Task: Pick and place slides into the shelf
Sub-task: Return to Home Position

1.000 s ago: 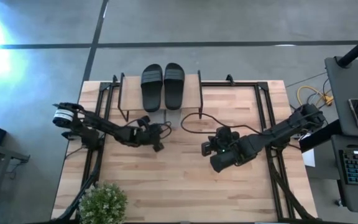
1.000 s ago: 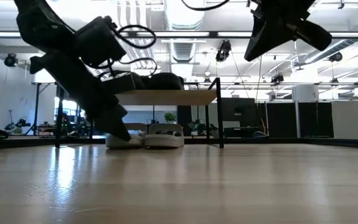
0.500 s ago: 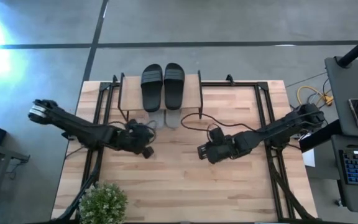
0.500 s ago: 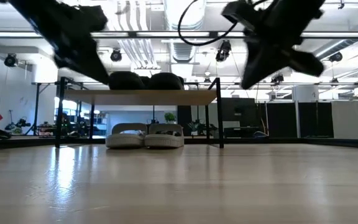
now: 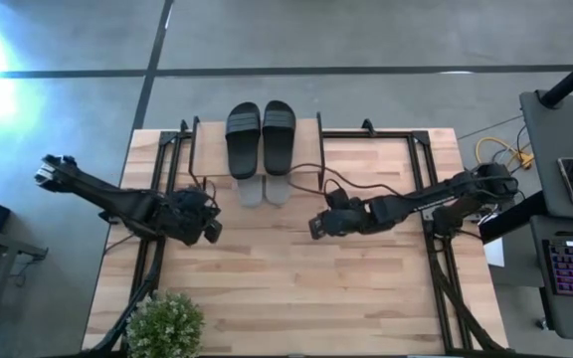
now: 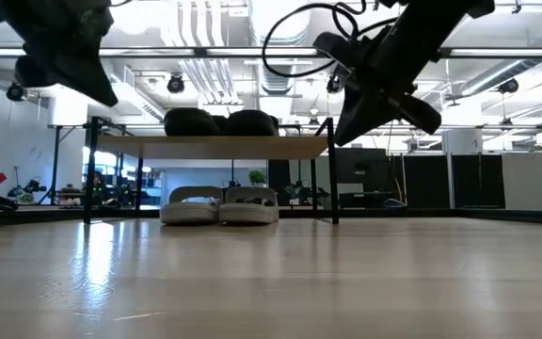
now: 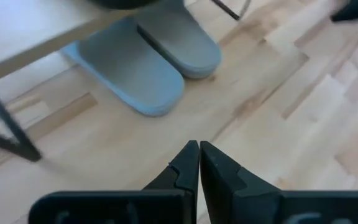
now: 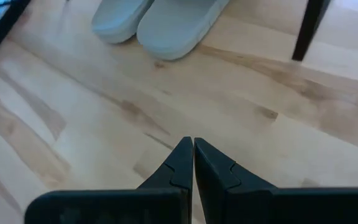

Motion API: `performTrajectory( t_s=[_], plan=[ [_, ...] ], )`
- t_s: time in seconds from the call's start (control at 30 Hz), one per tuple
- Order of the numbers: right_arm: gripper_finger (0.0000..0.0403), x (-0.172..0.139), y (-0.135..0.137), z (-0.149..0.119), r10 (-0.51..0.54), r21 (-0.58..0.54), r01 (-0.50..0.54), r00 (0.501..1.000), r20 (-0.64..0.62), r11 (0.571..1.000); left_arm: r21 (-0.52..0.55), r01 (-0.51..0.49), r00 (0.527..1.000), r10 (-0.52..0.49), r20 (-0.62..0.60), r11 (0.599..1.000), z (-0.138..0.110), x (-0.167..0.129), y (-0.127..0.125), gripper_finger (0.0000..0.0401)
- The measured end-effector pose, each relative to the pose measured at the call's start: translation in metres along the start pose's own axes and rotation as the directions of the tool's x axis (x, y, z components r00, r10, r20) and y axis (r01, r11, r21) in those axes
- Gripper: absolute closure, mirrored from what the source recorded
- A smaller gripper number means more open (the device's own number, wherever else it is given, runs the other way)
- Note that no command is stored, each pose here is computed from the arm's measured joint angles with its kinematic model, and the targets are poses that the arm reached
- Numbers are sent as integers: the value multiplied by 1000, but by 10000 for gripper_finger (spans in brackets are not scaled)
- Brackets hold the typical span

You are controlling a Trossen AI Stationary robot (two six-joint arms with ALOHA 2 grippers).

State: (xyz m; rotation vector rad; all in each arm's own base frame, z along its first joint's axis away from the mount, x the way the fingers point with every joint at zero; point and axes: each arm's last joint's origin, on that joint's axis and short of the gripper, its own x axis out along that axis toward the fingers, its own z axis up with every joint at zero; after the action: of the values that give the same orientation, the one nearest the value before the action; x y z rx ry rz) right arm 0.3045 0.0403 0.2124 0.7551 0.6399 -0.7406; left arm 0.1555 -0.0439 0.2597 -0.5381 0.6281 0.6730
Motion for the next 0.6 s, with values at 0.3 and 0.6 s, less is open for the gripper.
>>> performTrajectory(
  t_s=[0.3, 0.6],
  plan=[
    [394, 6, 3, 1, 1, -53, -2, 1000, -24, 999, -97, 39, 990, -26, 136, 995, 22, -25, 5, 401],
    [394, -13, 34, 16, 306, -101, -312, 949, -74, 945, -121, 305, 934, -272, 231, 944, 41, -39, -14, 401]
  ],
)
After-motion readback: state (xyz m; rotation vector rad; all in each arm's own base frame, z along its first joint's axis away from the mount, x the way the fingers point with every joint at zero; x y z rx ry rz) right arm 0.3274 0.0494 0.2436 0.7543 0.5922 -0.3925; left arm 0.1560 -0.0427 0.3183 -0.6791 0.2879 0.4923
